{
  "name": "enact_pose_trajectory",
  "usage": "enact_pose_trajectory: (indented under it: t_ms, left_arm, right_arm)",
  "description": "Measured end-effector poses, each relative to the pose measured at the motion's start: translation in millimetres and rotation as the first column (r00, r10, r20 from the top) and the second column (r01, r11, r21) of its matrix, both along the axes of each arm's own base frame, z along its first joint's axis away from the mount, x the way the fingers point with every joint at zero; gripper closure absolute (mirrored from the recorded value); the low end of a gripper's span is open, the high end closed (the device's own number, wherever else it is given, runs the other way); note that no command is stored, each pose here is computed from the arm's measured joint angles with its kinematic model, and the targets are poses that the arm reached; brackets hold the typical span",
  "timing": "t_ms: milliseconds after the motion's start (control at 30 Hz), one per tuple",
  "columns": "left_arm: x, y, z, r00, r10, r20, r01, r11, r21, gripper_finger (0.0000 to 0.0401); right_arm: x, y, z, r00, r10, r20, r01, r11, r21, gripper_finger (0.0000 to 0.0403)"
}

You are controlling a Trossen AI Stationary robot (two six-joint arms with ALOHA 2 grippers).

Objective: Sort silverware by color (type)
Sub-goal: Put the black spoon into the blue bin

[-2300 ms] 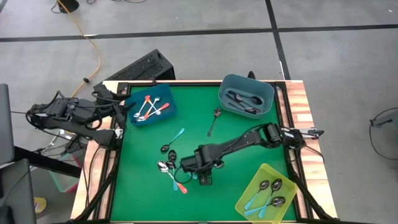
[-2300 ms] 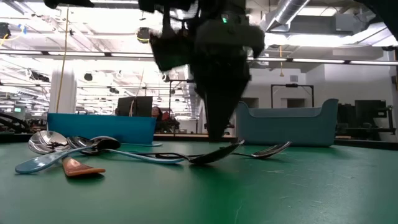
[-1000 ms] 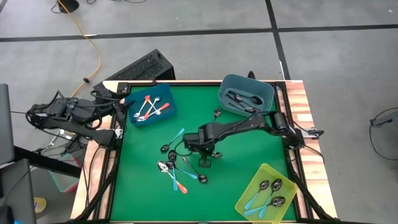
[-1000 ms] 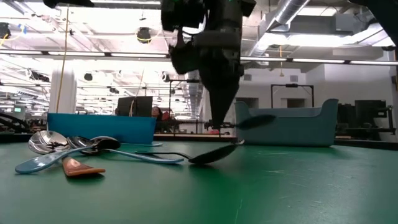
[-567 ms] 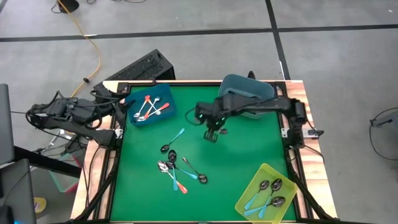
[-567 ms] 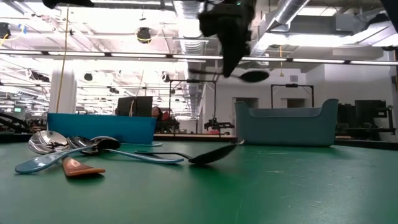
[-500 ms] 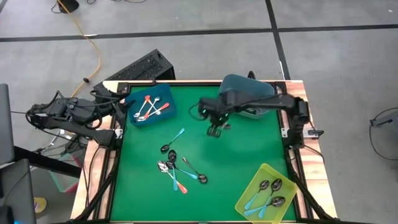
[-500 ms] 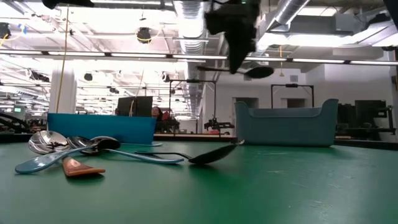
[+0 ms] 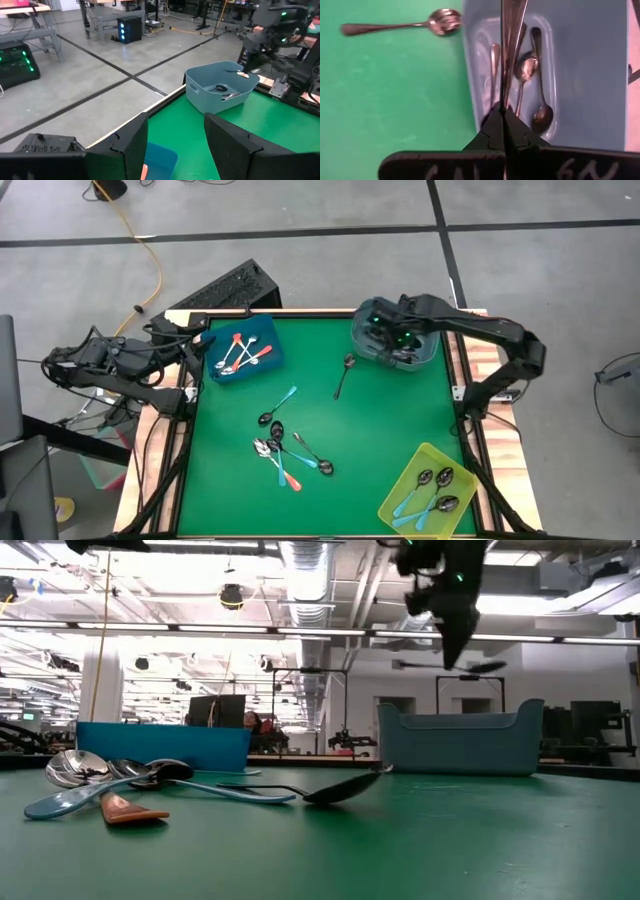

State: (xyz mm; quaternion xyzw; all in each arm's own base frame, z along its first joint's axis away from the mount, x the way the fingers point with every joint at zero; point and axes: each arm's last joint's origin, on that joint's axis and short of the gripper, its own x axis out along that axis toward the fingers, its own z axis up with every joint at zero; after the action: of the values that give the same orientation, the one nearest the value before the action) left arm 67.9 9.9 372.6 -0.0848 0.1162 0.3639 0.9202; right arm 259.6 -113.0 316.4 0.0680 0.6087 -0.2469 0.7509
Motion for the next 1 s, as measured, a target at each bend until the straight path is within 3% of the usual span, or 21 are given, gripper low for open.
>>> enact_pose_trajectory:
  t_ms: [133,400,667,1000]
  left_arm:
    - [0.0,0.0,-0.1,1.000,0.001,0.001,-0.001,1.000,-0.003,0.0222]
    - [1.4,1.0,0.1,0.998,0.064,-0.002,-0.064,0.997,0.029,0.0222]
    - [6.9,0.7,-0.8,0.993,0.115,0.002,-0.115,0.993,0.030,0.0222]
    - [13.6,-0.3,-2.3,0.992,0.128,-0.016,-0.128,0.991,0.036,0.0222]
  right_arm:
    - [-22.4,-14.7,-21.0,0.998,-0.044,0.034,0.045,0.999,-0.017,0.0403]
    - [-41.7,-49.4,-66.3,0.986,-0.141,0.090,0.147,0.987,-0.059,0.0403]
    - [-38.0,-78.1,-94.7,0.974,-0.205,0.093,0.210,0.976,-0.050,0.0403]
    - [-25.4,-83.4,-123.0,0.981,-0.193,0.030,0.193,0.981,-0.001,0.0389]
